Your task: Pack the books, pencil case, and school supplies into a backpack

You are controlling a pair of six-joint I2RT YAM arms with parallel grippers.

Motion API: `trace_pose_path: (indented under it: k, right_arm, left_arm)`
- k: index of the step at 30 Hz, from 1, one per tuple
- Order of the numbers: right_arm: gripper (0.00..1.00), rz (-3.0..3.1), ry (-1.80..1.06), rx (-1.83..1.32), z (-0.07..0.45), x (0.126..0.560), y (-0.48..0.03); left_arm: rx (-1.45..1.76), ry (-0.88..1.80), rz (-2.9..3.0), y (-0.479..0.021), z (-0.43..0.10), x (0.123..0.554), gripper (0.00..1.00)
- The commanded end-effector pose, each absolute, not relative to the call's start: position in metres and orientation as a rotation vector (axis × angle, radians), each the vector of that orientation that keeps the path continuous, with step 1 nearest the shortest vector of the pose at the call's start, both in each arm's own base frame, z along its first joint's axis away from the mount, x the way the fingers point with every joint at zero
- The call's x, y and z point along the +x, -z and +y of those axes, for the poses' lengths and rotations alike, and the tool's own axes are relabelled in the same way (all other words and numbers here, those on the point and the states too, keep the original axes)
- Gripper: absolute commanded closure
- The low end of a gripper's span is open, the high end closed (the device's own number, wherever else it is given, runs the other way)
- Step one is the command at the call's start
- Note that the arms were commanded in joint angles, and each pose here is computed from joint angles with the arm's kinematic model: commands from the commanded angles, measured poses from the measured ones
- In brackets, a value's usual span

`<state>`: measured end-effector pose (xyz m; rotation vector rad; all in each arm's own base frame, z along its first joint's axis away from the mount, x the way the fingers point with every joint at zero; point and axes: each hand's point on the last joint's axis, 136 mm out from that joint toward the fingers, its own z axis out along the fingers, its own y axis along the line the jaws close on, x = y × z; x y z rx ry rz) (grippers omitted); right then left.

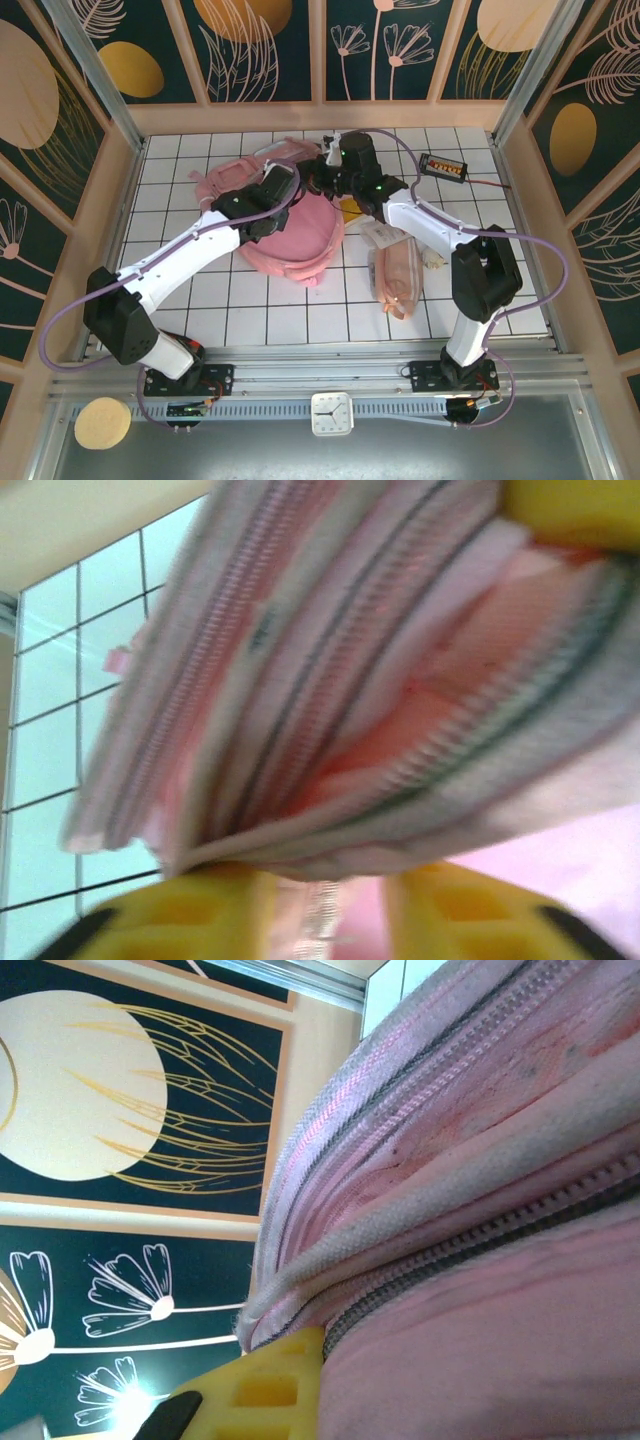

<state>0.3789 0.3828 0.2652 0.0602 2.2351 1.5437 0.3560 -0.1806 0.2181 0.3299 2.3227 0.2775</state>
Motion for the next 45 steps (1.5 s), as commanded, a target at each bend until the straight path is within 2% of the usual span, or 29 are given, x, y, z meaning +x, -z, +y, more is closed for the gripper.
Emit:
trace_pose_path:
  k: [1, 2, 3, 4, 6, 9, 10, 16, 18, 23, 28, 32, 38, 45]
  right_arm:
    - [1.00, 2.217, -1.737, -0.152, 0.402, 0.342, -0.301]
    - [1.00, 2.224, -1.746, -0.163, 0.402, 0.340, -0.300]
    - [0.88, 2.238, -1.747, -0.162, 0.401, 0.338, -0.297]
    - [0.75, 2.249, -1.739, -0.154, 0.398, 0.339, -0.296]
    - [0.65, 2.258, -1.717, -0.148, 0.390, 0.339, -0.295]
    - [0.44, 2.296, -1.661, -0.117, 0.367, 0.336, -0.289]
    - [0.40, 2.315, -1.631, -0.102, 0.357, 0.335, -0.286]
    - [0.37, 2.366, -1.427, 0.084, 0.274, 0.344, -0.265]
    - [0.32, 2.356, -1.342, 0.133, 0.248, 0.361, -0.258]
    - [0.32, 2.358, -1.236, 0.221, 0.210, 0.432, -0.220]
    - [0.32, 2.337, -1.160, 0.248, 0.200, 0.510, -0.189]
    - [0.32, 2.369, -1.097, 0.288, 0.197, 0.552, -0.151]
    - [0.33, 2.411, -0.963, 0.362, 0.182, 0.589, -0.101]
    - [0.38, 2.463, -0.927, 0.398, 0.181, 0.607, -0.067]
  left_arm:
    - [0.225, -0.405, 2.269, -0.222, -0.150, 0.380, 0.90]
    - [0.222, -0.413, 2.274, -0.220, -0.147, 0.379, 0.94]
    - [0.222, -0.425, 2.281, -0.218, -0.143, 0.378, 1.00]
    - [0.220, -0.429, 2.289, -0.216, -0.140, 0.377, 1.00]
    - [0.207, -0.417, 2.296, -0.214, -0.135, 0.375, 1.00]
    - [0.196, -0.406, 2.318, -0.210, -0.130, 0.371, 1.00]
    - [0.188, -0.403, 2.322, -0.209, -0.129, 0.370, 1.00]
    - [0.167, -0.381, 2.353, -0.203, -0.126, 0.359, 1.00]
    - [0.158, -0.357, 2.358, -0.203, -0.126, 0.356, 1.00]
    - [0.150, -0.314, 2.386, -0.192, -0.125, 0.345, 1.00]
    - [0.145, -0.264, 2.433, -0.181, -0.128, 0.336, 1.00]
    - [0.138, -0.258, 2.464, -0.174, -0.126, 0.328, 1.00]
    - [0.147, -0.250, 2.501, -0.167, -0.125, 0.321, 1.00]
    - [0.151, -0.266, 2.513, -0.165, -0.123, 0.319, 1.00]
